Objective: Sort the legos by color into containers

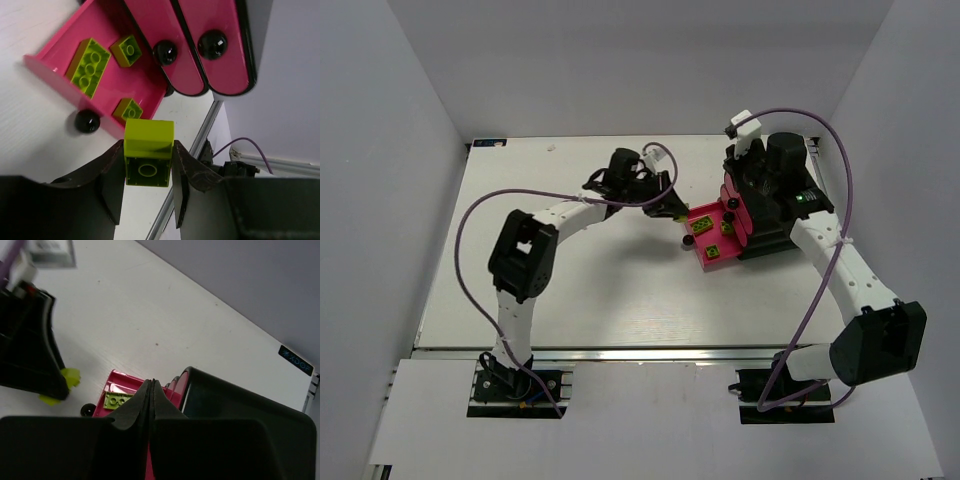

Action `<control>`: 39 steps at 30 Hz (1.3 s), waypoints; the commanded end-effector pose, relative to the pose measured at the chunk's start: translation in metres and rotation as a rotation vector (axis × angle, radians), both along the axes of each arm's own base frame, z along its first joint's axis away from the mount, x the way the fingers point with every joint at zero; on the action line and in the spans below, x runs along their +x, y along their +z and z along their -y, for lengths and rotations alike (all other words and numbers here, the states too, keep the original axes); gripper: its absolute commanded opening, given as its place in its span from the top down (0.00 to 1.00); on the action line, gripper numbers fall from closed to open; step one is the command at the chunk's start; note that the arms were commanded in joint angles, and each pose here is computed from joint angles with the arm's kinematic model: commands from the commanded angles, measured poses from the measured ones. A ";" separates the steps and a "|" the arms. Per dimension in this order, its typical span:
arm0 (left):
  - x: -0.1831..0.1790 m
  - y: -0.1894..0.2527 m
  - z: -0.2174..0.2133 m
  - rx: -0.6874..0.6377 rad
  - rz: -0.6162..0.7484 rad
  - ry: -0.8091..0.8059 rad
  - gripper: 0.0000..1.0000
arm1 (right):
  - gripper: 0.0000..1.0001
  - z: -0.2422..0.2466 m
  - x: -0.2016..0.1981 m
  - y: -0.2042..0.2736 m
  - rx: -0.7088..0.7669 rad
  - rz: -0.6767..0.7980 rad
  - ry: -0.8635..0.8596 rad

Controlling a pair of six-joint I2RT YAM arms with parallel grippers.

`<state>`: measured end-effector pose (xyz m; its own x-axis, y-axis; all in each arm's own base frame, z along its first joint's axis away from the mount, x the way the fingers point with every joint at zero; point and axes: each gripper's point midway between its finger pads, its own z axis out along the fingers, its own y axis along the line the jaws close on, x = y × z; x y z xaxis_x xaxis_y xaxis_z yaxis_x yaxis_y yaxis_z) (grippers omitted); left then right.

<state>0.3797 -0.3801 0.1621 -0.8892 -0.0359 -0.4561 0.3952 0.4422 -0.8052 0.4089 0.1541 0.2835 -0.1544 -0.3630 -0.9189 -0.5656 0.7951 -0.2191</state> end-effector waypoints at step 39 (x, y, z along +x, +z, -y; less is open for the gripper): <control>0.000 -0.027 -0.041 0.193 -0.156 0.382 0.66 | 0.23 0.137 0.044 0.033 0.203 -0.188 -0.376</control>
<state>0.3849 -0.3428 0.1434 -0.8893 -0.2475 -0.3845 0.1062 0.7060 -0.7002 0.4513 0.0315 0.3231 -0.3413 -0.1184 -0.9325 -0.2627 0.9645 -0.0263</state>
